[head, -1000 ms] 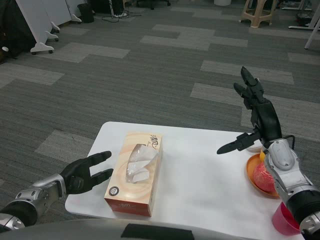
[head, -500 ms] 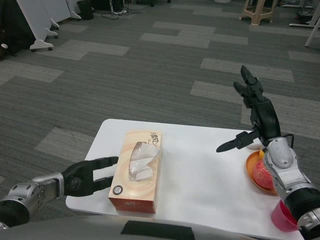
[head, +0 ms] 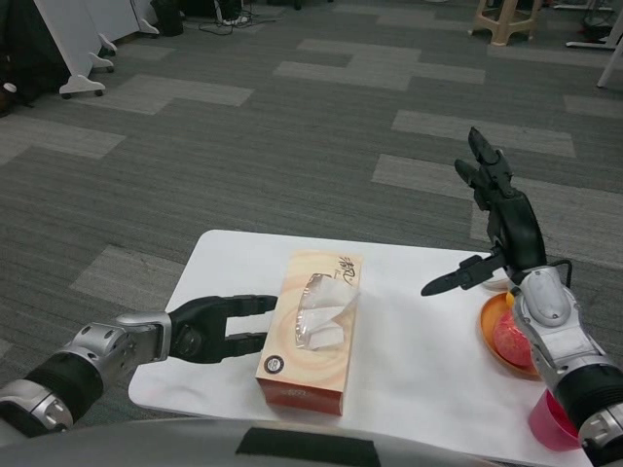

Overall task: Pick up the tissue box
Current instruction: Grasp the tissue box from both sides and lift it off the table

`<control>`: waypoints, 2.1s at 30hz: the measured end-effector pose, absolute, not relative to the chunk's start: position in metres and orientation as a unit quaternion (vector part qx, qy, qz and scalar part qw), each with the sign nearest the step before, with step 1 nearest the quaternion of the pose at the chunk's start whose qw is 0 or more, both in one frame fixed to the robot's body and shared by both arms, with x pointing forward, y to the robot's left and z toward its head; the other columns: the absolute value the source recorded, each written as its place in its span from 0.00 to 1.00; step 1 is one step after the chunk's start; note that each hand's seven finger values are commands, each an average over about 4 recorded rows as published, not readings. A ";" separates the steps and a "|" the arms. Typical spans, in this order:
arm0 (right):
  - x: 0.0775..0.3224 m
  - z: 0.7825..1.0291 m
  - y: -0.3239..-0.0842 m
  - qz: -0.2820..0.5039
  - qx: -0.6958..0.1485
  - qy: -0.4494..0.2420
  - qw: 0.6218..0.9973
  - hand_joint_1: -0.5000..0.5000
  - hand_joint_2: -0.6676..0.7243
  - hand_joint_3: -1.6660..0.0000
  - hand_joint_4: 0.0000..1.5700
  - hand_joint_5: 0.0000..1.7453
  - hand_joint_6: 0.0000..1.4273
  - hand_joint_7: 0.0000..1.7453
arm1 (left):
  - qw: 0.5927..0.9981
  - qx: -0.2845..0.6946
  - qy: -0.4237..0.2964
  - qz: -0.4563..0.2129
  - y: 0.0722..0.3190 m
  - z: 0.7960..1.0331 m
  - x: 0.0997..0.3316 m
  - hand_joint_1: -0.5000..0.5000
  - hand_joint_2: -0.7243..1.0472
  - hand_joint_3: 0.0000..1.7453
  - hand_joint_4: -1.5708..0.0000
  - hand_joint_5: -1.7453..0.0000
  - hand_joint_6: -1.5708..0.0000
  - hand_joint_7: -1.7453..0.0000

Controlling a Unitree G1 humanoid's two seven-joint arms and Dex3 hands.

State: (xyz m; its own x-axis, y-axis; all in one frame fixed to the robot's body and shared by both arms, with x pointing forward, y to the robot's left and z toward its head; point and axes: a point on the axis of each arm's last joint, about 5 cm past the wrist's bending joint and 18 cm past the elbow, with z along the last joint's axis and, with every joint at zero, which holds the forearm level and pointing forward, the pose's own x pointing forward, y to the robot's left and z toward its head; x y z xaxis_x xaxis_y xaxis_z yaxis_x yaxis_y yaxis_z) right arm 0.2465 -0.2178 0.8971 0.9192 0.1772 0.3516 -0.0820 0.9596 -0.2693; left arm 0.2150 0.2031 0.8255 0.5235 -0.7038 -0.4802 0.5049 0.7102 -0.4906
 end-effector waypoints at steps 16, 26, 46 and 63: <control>0.247 0.897 -0.218 0.067 -0.126 -0.189 0.971 0.04 0.60 0.90 0.02 0.22 0.00 0.04 | 0.852 -0.129 0.336 -0.381 0.186 0.826 0.224 1.00 0.09 0.05 1.00 1.00 1.00 1.00; 0.246 0.894 -0.214 0.087 -0.129 -0.172 0.973 0.04 0.55 0.90 0.02 0.28 0.00 0.04 | 0.843 -0.131 0.341 -0.394 0.181 0.826 0.223 1.00 0.08 0.05 1.00 1.00 1.00 1.00; 0.238 0.870 -0.235 0.083 -0.169 -0.073 0.979 0.04 0.53 0.90 0.03 0.28 0.00 0.04 | 0.831 -0.145 0.366 -0.393 0.186 0.819 0.205 1.00 0.09 0.05 1.00 1.00 1.00 1.00; 0.238 0.871 -0.235 0.159 -0.185 -0.042 0.969 0.04 0.44 0.90 0.07 0.33 0.00 0.09 | 0.846 -0.176 0.346 -0.365 0.189 0.817 0.209 1.00 0.10 0.05 1.00 1.00 1.00 1.00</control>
State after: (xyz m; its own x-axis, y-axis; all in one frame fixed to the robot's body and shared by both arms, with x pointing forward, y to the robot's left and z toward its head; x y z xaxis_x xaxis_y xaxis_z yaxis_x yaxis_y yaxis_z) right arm 0.2377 -0.2348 0.8711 0.9461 0.3233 0.0222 -0.2924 0.8812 -0.3714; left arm 0.2091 0.1891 0.8175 0.4940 -0.7392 -0.4576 0.4949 0.6719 -0.5510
